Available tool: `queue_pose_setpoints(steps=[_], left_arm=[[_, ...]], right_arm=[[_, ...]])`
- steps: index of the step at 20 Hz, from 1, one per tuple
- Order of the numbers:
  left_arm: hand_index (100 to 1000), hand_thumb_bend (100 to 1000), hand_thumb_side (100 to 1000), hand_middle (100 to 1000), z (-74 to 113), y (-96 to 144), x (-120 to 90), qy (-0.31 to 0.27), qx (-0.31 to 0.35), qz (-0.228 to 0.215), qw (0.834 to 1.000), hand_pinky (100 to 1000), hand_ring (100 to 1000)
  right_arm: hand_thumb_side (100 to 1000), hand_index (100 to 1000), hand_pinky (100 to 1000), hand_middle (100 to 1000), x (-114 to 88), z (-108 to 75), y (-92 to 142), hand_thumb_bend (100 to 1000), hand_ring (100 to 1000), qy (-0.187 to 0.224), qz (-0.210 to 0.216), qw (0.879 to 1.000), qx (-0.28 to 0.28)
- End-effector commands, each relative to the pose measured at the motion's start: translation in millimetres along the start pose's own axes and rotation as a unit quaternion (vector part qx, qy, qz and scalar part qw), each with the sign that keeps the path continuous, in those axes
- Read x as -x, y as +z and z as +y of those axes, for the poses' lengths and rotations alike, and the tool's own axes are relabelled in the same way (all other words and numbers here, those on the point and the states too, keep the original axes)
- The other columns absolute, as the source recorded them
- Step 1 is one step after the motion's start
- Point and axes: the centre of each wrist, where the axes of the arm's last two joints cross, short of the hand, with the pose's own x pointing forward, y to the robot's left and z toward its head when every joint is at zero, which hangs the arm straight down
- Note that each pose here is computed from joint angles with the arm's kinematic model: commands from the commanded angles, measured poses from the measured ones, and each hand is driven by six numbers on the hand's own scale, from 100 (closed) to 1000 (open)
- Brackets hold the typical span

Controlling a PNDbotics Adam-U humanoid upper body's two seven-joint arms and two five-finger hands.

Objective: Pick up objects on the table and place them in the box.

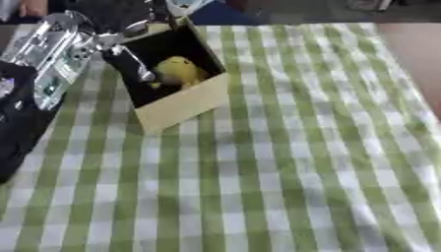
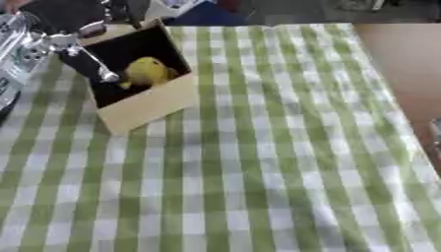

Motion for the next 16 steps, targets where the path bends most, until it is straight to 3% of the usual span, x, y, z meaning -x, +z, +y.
queue_pose_setpoints(steps=[1,12,16], left_arm=[[769,602,245,661,12.6,4,7,-0.012,-0.012,0.008,1.000,688,743],[745,565,250,636,13.7,3,7,0.005,-0.024,0.009,1.000,659,717],[741,539,242,631,35.5,12,11,0.023,-0.090,0.016,0.996,659,712]], right_arm=[[1000,795,779,663,-6,-5.6,-5,100,787,0.003,-0.013,1.000,0.005],[1000,795,780,662,-6,-5.0,-5,100,788,0.002,-0.013,1.000,0.004],[999,795,780,663,-5,-7.2,-5,100,788,0.007,-0.013,1.000,0.005]])
